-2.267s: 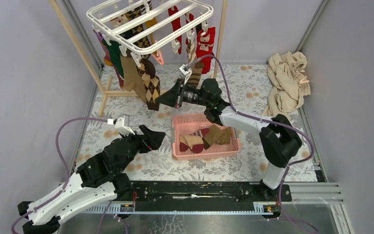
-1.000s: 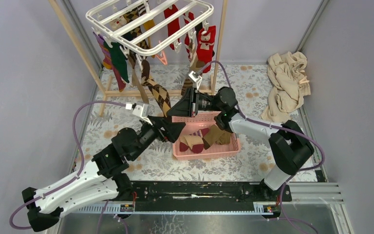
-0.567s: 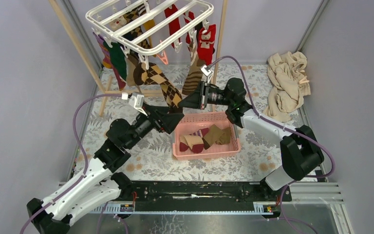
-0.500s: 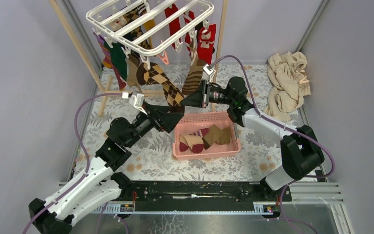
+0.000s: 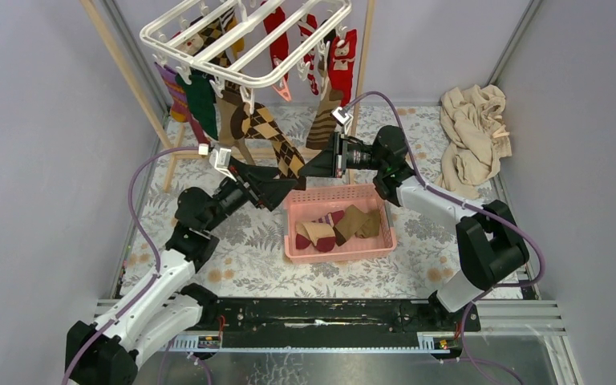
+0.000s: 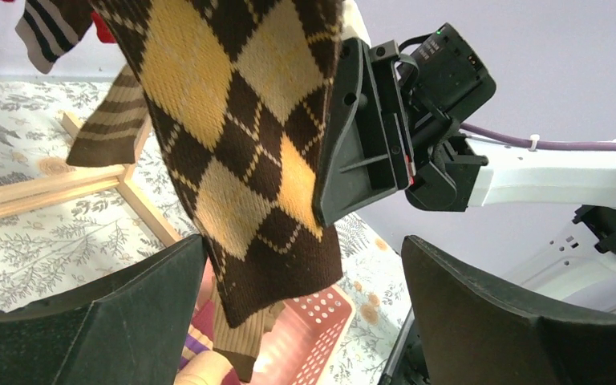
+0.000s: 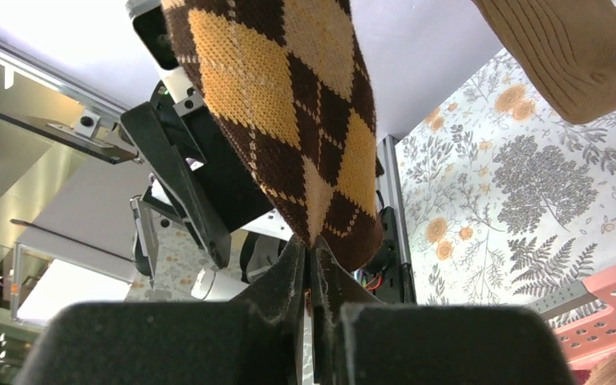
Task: Remove the socks clipped to the hanger
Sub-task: Remove the sock from the hanger.
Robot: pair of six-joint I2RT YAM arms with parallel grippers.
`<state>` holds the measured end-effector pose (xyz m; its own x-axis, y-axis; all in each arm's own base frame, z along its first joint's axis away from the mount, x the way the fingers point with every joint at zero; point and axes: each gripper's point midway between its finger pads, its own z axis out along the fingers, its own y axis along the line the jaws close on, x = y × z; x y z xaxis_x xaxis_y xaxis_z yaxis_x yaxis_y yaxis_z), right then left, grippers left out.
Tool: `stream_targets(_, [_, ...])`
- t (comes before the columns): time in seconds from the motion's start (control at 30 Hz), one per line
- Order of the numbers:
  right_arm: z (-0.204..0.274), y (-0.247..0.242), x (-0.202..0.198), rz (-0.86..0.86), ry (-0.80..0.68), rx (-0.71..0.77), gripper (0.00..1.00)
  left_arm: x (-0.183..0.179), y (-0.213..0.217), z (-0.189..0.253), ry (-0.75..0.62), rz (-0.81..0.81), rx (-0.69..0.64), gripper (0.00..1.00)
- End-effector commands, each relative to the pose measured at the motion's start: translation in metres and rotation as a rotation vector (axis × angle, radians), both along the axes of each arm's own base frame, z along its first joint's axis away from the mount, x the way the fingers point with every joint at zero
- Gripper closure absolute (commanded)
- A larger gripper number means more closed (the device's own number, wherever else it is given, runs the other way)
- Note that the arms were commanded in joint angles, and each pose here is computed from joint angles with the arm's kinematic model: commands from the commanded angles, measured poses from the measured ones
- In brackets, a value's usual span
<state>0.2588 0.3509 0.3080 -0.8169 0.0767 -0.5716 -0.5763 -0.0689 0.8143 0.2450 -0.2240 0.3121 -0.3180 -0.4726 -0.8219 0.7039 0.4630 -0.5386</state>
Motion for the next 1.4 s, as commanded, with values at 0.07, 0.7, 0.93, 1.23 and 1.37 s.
stream_targets(0.07, [0.023, -0.002, -0.01, 0.077, -0.051, 0.074, 1.0, -0.002, 0.004, 0.013, -0.085, -0.051, -0.05, 0.02])
stream_targets(0.7, [0.011, 0.003, -0.009, 0.132, 0.021, 0.092, 1.0, 0.023, 0.002, 0.0, -0.076, -0.022, -0.067, 0.27])
stream_targets(0.93, [-0.008, 0.006, -0.005, 0.117, 0.042, 0.036, 1.0, 0.027, -0.001, 0.002, -0.062, -0.035, -0.031, 0.98])
stream_targets(1.23, [-0.028, 0.008, 0.009, 0.027, 0.002, -0.083, 0.77, 0.04, 0.022, -0.008, 0.042, 0.137, 0.087, 1.0])
stream_targets(1.37, [-0.046, -0.002, 0.026, -0.12, -0.046, -0.294, 0.51, 0.048, 0.04, -0.023, 0.117, 0.249, 0.18, 1.0])
